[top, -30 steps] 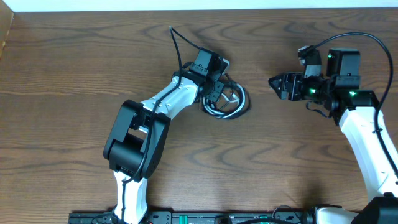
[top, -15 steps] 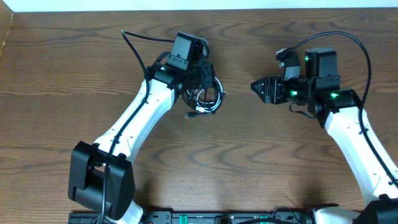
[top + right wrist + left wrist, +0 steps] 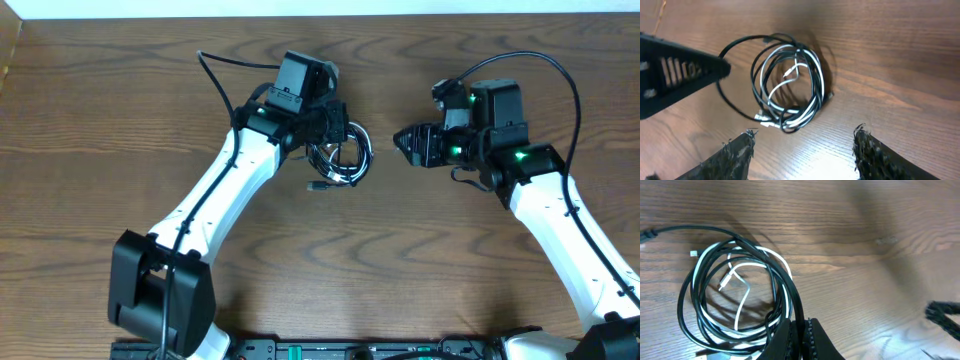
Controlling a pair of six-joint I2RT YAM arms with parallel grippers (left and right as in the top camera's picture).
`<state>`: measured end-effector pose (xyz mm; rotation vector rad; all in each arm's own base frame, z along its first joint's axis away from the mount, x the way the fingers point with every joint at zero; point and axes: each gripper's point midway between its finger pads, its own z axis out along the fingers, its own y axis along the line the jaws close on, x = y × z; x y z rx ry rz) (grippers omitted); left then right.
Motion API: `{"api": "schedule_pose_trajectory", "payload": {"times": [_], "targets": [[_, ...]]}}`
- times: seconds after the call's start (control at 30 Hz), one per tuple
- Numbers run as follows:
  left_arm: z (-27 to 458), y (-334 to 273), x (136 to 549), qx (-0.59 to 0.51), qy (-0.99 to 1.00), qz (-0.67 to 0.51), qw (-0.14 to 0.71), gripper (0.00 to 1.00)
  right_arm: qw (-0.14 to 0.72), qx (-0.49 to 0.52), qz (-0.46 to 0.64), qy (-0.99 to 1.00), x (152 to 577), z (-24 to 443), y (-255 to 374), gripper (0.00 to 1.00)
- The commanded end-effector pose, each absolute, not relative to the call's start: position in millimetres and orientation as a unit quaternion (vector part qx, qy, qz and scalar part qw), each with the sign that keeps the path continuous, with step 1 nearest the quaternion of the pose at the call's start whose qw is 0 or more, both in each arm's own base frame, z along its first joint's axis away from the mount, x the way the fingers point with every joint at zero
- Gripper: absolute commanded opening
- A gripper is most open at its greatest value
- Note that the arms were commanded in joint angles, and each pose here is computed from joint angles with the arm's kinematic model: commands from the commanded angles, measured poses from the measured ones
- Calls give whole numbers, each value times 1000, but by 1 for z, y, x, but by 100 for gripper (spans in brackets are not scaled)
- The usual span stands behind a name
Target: Untangle cables
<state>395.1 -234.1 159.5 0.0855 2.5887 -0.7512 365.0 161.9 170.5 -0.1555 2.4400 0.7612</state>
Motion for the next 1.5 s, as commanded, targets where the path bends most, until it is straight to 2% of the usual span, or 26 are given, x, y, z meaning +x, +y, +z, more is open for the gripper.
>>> {"api": "schedule_pose_trajectory", "payload": {"times": [0.0,0.13,0.47,0.7,0.83,1.2,1.33,1.47], "targets": [[216,-237,387,56,911,-308,269,7,292,-39,285,912,371,174,163,63],[232,-236,383,58,904,-314,285,7,288,-30,289,913,375,170,165,63],[233,-236,383,58,903,-315,287,7,256,-48,308,915,377,144,189,61],[235,-239,383,40,901,-328,281,8,264,-46,283,921,405,99,200,59],[235,-239,382,40,901,-332,278,7,270,-66,310,909,415,87,215,49],[235,-240,381,31,901,-336,272,7,274,-91,313,905,415,80,228,40],[236,-244,378,35,899,-347,264,8,288,-93,310,901,422,80,230,26],[234,-242,377,32,902,-343,261,8,300,-85,297,903,429,80,221,1]]}}
